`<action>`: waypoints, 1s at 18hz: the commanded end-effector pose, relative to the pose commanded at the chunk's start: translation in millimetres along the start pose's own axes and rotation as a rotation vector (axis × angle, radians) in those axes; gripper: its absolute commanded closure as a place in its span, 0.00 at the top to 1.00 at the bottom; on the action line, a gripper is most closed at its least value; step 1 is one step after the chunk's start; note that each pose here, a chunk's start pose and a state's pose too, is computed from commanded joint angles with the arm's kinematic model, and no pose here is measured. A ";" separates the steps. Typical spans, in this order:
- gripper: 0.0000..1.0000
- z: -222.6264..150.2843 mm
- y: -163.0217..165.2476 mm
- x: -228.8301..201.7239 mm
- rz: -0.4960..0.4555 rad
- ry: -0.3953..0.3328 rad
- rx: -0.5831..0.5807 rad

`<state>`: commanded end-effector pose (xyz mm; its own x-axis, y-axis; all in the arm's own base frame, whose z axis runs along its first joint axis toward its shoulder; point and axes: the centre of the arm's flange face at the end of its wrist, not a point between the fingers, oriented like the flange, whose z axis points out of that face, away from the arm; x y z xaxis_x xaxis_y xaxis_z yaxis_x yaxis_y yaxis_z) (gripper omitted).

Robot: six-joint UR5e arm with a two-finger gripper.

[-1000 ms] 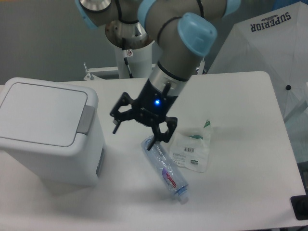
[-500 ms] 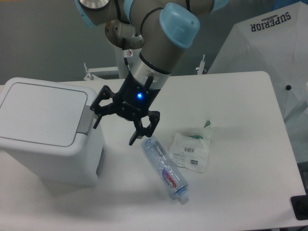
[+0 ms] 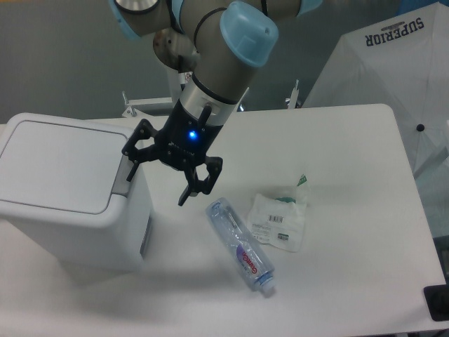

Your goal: Open the trash can

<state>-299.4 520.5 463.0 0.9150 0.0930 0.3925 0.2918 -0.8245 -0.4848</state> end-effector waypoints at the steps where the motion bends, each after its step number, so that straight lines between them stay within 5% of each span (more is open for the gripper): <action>1: 1.00 0.6 0.5 -0.2 0.001 0.001 -0.001; 18: 1.00 -6.7 -5.8 1.7 0.010 -0.005 0.018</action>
<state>-301.3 521.8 471.7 0.9193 0.0873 0.3838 0.2873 -0.8152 -0.5029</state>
